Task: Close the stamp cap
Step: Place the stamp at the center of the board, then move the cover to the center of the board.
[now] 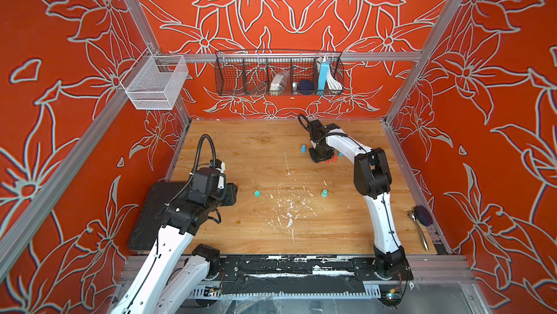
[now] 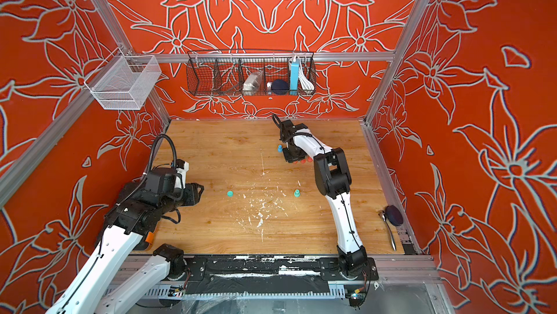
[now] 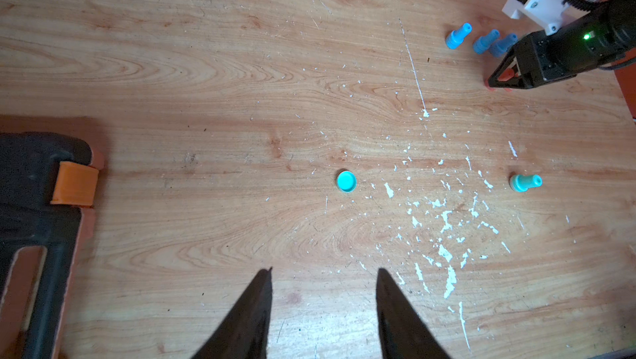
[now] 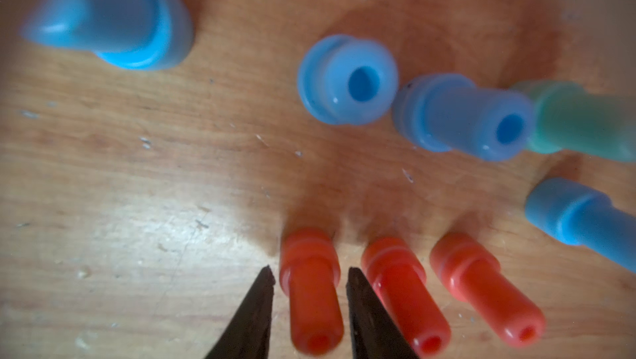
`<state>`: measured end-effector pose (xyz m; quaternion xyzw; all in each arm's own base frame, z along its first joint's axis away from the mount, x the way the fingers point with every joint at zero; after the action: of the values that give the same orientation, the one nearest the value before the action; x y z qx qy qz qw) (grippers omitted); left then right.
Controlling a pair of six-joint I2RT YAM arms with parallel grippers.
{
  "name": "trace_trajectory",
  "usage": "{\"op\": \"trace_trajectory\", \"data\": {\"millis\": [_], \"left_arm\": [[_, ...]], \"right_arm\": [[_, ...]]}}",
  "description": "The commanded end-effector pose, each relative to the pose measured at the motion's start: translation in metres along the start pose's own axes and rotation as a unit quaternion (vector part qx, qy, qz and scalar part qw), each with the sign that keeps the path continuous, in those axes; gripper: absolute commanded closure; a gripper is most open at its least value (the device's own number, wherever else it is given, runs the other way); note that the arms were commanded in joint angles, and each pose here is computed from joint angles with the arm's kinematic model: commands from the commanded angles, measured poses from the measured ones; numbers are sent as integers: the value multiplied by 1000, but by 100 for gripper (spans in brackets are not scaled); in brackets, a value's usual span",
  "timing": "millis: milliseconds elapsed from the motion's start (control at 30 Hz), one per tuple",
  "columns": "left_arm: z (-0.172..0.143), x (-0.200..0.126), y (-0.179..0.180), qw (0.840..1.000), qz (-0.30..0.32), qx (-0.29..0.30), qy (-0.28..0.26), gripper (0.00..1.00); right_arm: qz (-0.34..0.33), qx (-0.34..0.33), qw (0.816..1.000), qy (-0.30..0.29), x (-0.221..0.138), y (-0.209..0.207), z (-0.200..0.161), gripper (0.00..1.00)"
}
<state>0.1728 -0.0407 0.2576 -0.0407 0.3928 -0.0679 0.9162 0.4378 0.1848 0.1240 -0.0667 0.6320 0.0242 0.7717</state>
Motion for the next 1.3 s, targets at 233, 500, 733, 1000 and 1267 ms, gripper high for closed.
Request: {"op": "trace_trajectory", "data": {"millis": [233,500,733,1000,1267], "left_arm": [[1,2,3,1000,12,2,-1,50],[1,8,4,1000,17,3,15,51],[4,14,2,999,16,-7,33,50],[7,50,-27,997,-37,-34,66,49],[0,112,-55,989,-59,-58,121,50]], "right_arm": [[17,11,998,-64,-84,-14,-17,58],[52,26,991,-123,-144,-30,-86,58],[79,49,984,-149,-160,-55,-173,57],[88,52,984,-147,-160,-70,-222,56],[76,51,983,-159,-162,-78,-238,55]]}}
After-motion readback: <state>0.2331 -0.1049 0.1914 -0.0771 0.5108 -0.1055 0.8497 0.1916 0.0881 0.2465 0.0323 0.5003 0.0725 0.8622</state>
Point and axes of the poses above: each gripper's point midway between its finger pads, its own x axis out along the fingers, its own y axis along the line the jaws close on, z = x × y, the point moved 8 cm from there along -x, back along the fingers, and after that the axes turned 9 degrees about x, right-handed, at the moved point
